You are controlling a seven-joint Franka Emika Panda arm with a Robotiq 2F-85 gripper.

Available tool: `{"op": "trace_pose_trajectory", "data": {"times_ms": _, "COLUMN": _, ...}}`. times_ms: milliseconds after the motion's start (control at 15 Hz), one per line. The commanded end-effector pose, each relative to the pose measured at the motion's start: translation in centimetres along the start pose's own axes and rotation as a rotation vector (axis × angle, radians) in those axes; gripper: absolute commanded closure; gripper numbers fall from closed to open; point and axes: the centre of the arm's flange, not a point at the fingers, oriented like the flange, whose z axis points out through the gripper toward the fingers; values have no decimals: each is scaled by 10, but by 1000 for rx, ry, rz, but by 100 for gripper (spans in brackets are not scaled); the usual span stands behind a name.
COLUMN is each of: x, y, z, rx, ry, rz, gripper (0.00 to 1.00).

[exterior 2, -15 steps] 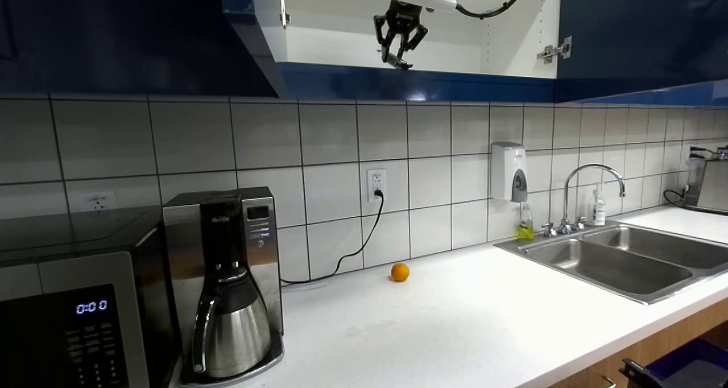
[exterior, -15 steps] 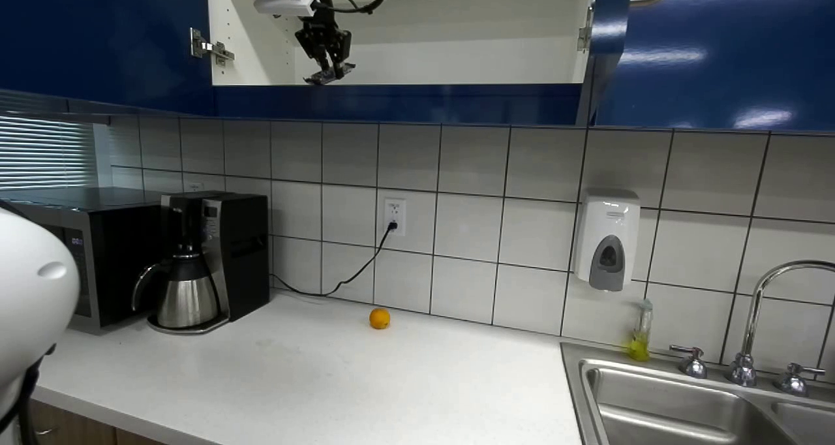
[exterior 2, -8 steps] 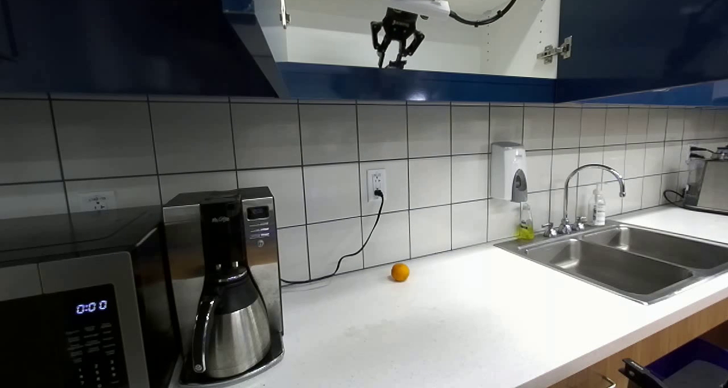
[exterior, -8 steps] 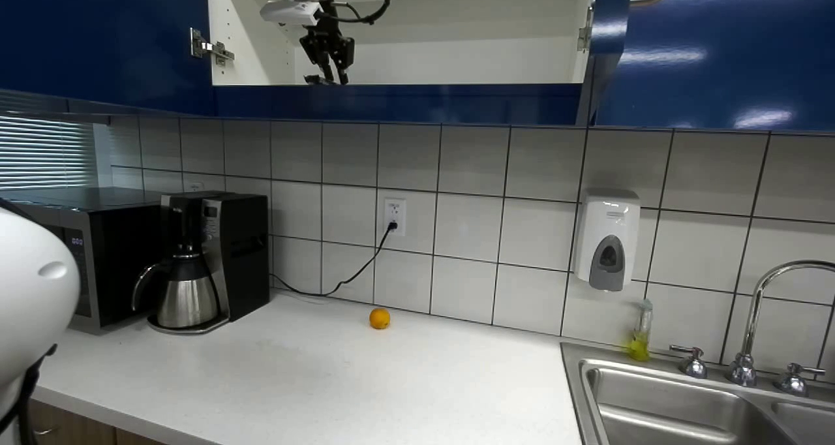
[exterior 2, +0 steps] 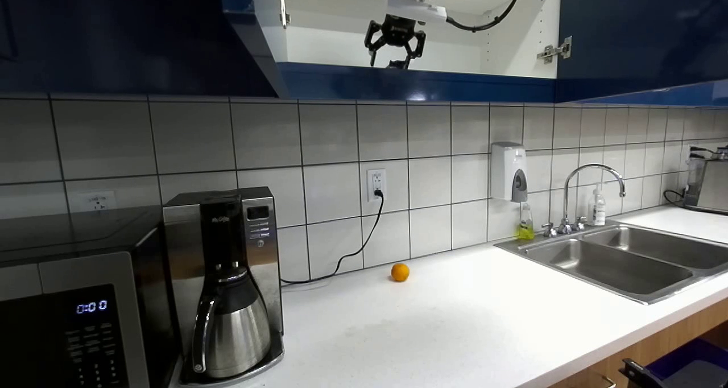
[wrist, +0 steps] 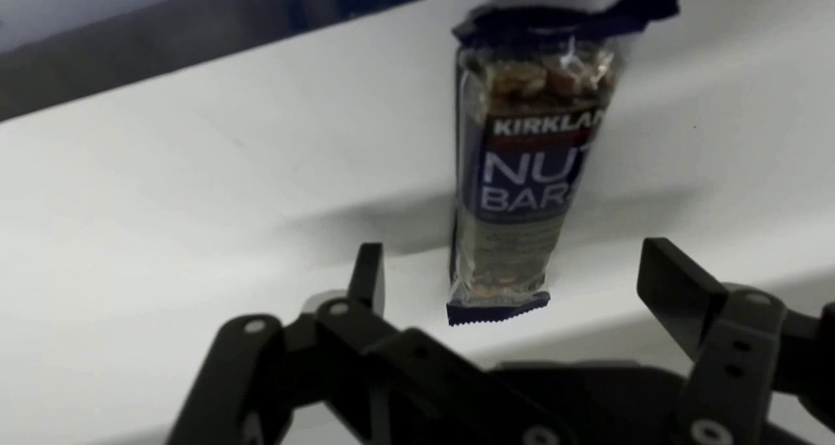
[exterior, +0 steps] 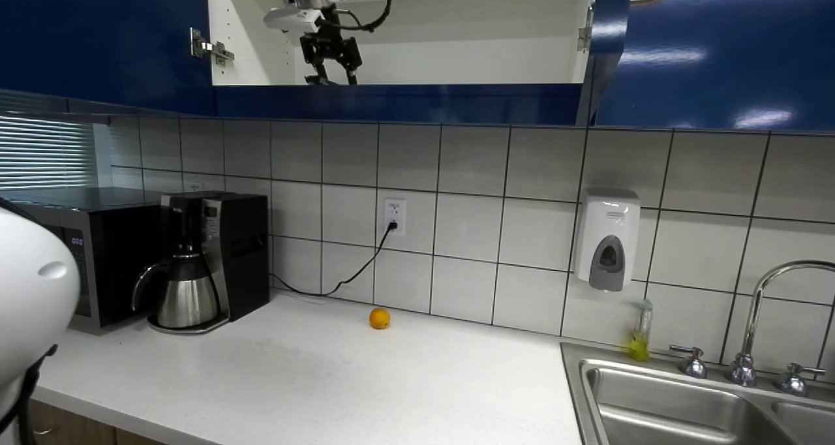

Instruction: Pick up the granola bar and place it on the bottom shelf of the cabinet above

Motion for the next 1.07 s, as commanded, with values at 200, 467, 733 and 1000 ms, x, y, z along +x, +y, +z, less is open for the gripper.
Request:
{"op": "trace_pose_trajectory", "data": {"times_ms": 200, "x": -2, "y": 2, "z": -18, "rx": 7, "ry": 30, "rz": 19, "gripper": 0}}
{"op": "trace_pose_trajectory", "data": {"times_ms": 467, "x": -8, "y": 10, "z": -36, "rx": 16, "ry": 43, "rz": 20, "gripper": 0}}
{"op": "trace_pose_trajectory", "data": {"times_ms": 733, "x": -15, "y": 18, "z": -59, "rx": 27, "ry": 60, "rz": 23, "gripper": 0}}
{"op": "trace_pose_trajectory", "data": {"times_ms": 1000, "x": -29, "y": 27, "z": -75, "rx": 34, "ry": 59, "rz": 25, "gripper": 0}}
